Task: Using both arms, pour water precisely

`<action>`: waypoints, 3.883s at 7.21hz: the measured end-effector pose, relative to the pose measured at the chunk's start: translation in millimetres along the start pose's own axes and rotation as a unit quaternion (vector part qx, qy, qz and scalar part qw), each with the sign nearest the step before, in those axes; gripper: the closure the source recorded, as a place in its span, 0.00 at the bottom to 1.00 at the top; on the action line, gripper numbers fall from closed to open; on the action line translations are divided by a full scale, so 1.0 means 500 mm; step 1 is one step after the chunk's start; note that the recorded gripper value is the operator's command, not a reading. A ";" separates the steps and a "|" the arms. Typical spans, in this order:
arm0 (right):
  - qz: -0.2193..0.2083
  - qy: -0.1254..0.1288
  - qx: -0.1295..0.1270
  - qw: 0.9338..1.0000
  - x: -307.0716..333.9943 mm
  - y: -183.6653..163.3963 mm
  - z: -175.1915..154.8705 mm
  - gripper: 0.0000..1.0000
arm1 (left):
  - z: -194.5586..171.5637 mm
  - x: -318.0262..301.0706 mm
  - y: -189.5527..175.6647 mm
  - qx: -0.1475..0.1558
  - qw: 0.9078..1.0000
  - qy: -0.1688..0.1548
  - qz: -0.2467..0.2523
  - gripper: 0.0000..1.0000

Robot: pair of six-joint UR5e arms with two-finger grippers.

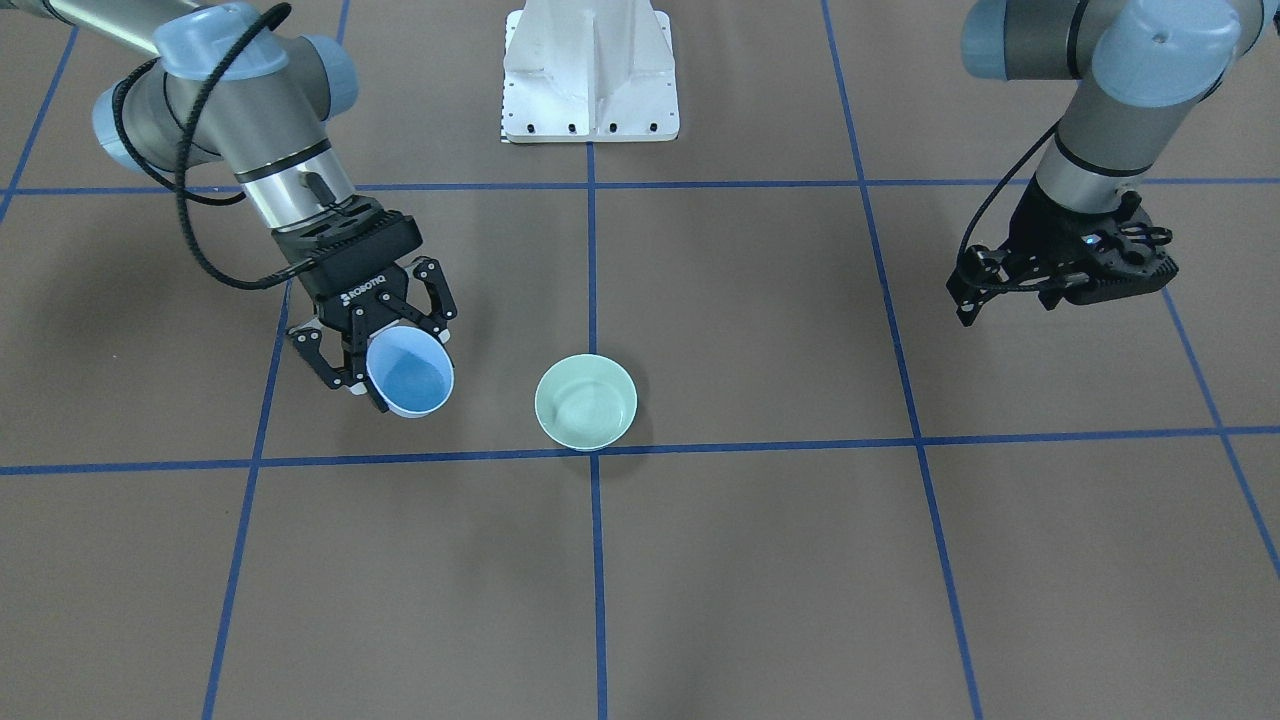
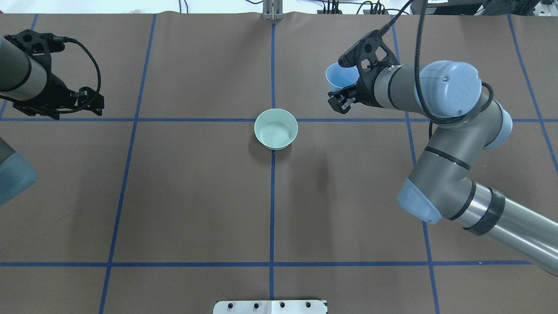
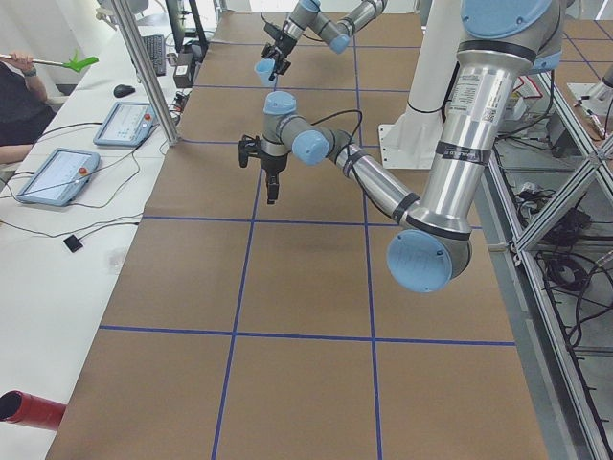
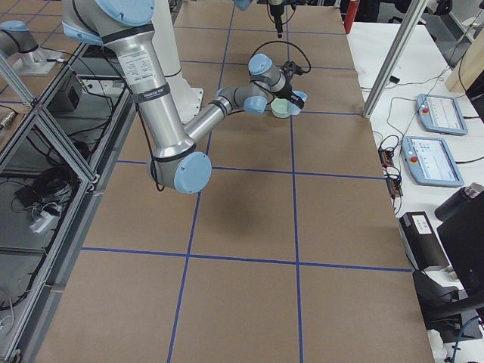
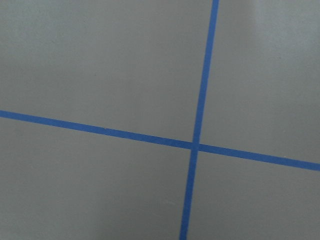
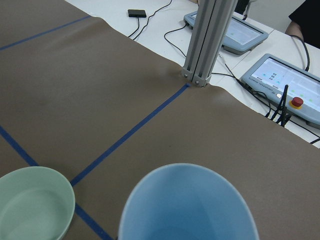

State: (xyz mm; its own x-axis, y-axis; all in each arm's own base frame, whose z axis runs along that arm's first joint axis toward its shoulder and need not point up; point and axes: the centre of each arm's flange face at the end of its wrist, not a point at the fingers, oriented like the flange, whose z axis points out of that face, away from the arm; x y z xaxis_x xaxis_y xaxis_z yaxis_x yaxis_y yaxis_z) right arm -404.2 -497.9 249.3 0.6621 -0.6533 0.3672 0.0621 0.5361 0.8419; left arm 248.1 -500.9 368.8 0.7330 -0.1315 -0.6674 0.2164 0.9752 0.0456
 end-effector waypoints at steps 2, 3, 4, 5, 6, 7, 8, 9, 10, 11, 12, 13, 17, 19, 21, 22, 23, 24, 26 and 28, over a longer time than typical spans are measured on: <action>-0.077 0.011 -0.091 0.993 -0.052 -0.023 0.023 1.00 | 0.001 -0.023 0.002 -0.005 1.000 -0.002 0.009 0.00; -0.096 0.013 -0.132 0.987 -0.086 -0.032 0.032 1.00 | 0.003 -0.040 0.000 -0.006 1.000 -0.006 0.013 0.00; -0.107 0.010 -0.159 0.981 -0.122 -0.029 0.043 1.00 | 0.004 -0.061 -0.003 -0.007 1.000 -0.009 0.021 0.00; -0.115 0.005 -0.179 0.977 -0.161 -0.028 0.060 1.00 | 0.005 -0.081 -0.006 -0.010 0.999 -0.012 0.028 0.00; -0.121 0.003 -0.198 0.973 -0.197 -0.041 0.079 1.00 | 0.004 -0.103 -0.010 -0.012 0.999 -0.014 0.034 0.00; -0.125 0.005 -0.215 0.969 -0.227 -0.059 0.094 1.00 | 0.005 -0.122 -0.014 -0.014 0.999 -0.017 0.039 0.00; -0.130 0.010 -0.227 0.965 -0.245 -0.071 0.109 1.00 | 0.006 -0.136 -0.015 -0.014 0.999 -0.019 0.040 0.00; -0.138 0.021 -0.239 0.961 -0.257 -0.089 0.125 1.00 | 0.008 -0.144 -0.015 -0.015 0.999 -0.021 0.041 0.00; -0.161 0.044 -0.257 0.952 -0.274 -0.124 0.137 1.00 | 0.008 -0.147 -0.015 -0.014 0.999 -0.020 0.041 0.00; -0.187 0.066 -0.275 0.941 -0.293 -0.150 0.144 1.00 | 0.006 -0.148 -0.015 -0.013 0.999 -0.020 0.041 0.00; -0.206 0.086 -0.290 0.930 -0.308 -0.159 0.155 1.00 | 0.004 -0.149 -0.016 -0.012 0.999 -0.019 0.041 0.00; -0.222 0.101 -0.302 0.922 -0.317 -0.164 0.172 1.00 | 0.003 -0.150 -0.016 -0.012 0.999 -0.019 0.040 0.00; -0.294 0.168 -0.354 0.872 -0.377 -0.176 0.208 1.00 | 0.018 -0.157 -0.020 -0.015 0.999 -0.023 0.037 0.00; -0.327 0.199 -0.370 0.846 -0.413 -0.162 0.210 1.00 | 0.036 -0.164 -0.026 -0.014 0.999 -0.022 0.038 0.00; -0.346 0.220 -0.377 0.830 -0.423 -0.152 0.211 1.00 | 0.043 -0.167 -0.029 -0.014 0.999 -0.022 0.038 0.00; -0.354 0.230 -0.379 0.823 -0.427 -0.155 0.207 1.00 | 0.044 -0.167 -0.029 -0.014 0.999 -0.022 0.038 0.00; -0.359 0.234 -0.380 0.820 -0.433 -0.155 0.204 1.00 | 0.044 -0.167 -0.029 -0.014 0.999 -0.022 0.038 0.00; -0.361 0.235 -0.379 0.819 -0.437 -0.155 0.203 1.00 | 0.043 -0.167 -0.029 -0.014 0.999 -0.021 0.038 0.00; -0.352 0.233 -0.362 0.831 -0.443 -0.166 0.189 1.00 | 0.043 -0.166 -0.029 -0.014 0.999 -0.021 0.038 0.00; -0.312 0.204 -0.313 0.874 -0.431 -0.146 0.160 1.00 | 0.041 -0.165 -0.028 -0.013 0.999 -0.020 0.038 0.00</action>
State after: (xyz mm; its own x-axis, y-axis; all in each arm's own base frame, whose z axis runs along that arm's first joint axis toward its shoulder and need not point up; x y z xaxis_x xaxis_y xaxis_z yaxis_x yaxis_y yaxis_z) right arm -611.2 -438.9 140.4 0.5563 -0.7468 -0.3645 0.8179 0.4143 0.3993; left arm 197.7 -507.5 438.7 0.7725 -0.0627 -0.6319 0.1417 0.9870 0.0754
